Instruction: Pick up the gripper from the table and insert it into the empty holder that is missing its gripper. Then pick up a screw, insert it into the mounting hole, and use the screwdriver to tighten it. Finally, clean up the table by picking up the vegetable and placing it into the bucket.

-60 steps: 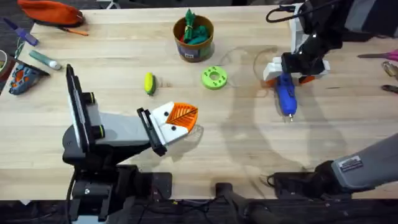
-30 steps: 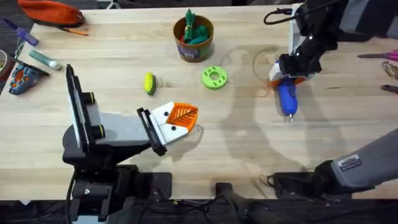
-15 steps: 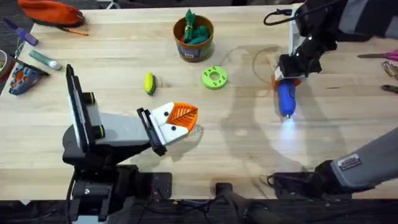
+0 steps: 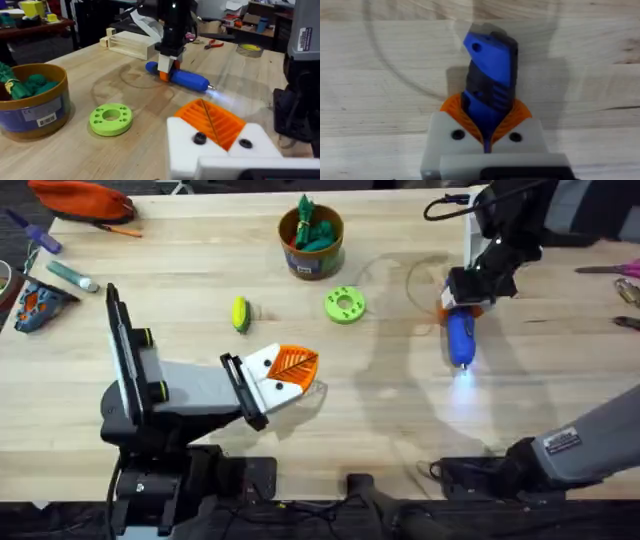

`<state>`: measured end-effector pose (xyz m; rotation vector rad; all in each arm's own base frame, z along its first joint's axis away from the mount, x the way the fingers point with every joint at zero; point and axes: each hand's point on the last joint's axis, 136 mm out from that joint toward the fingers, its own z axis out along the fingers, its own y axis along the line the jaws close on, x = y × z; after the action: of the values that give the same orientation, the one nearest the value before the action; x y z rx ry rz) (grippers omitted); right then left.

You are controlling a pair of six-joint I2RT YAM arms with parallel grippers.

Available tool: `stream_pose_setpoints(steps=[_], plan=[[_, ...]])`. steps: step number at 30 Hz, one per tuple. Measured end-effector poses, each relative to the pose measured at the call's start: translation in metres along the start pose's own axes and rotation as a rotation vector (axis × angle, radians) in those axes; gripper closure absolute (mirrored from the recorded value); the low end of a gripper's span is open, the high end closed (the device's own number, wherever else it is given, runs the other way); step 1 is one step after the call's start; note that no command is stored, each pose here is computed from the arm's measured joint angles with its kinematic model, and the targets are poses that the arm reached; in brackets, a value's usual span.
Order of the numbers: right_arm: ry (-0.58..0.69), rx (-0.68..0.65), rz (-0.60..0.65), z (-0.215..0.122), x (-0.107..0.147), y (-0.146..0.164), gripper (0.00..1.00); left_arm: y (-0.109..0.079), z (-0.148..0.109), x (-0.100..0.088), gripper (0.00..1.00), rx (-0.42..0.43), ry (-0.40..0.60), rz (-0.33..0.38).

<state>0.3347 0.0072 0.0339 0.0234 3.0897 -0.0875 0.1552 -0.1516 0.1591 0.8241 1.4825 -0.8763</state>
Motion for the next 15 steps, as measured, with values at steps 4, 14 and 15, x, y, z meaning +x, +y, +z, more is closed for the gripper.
stream_pose_setpoints(steps=[4, 14, 15], plan=[[-0.023, -0.002, 0.001, -0.003, -0.004, 0.0, 0.978, 0.0, 0.0, 0.0, 0.987, 0.0, 0.0, 0.0], [-0.318, -0.088, 0.008, -0.094, -0.023, 0.007, 0.978, 0.0, 0.0, 0.0, 0.988, 0.0, 0.0, 0.0], [-0.352, -0.103, 0.007, -0.104, -0.024, 0.009, 0.978, 0.0, 0.0, 0.0, 0.987, 0.0, 0.0, 0.0]])
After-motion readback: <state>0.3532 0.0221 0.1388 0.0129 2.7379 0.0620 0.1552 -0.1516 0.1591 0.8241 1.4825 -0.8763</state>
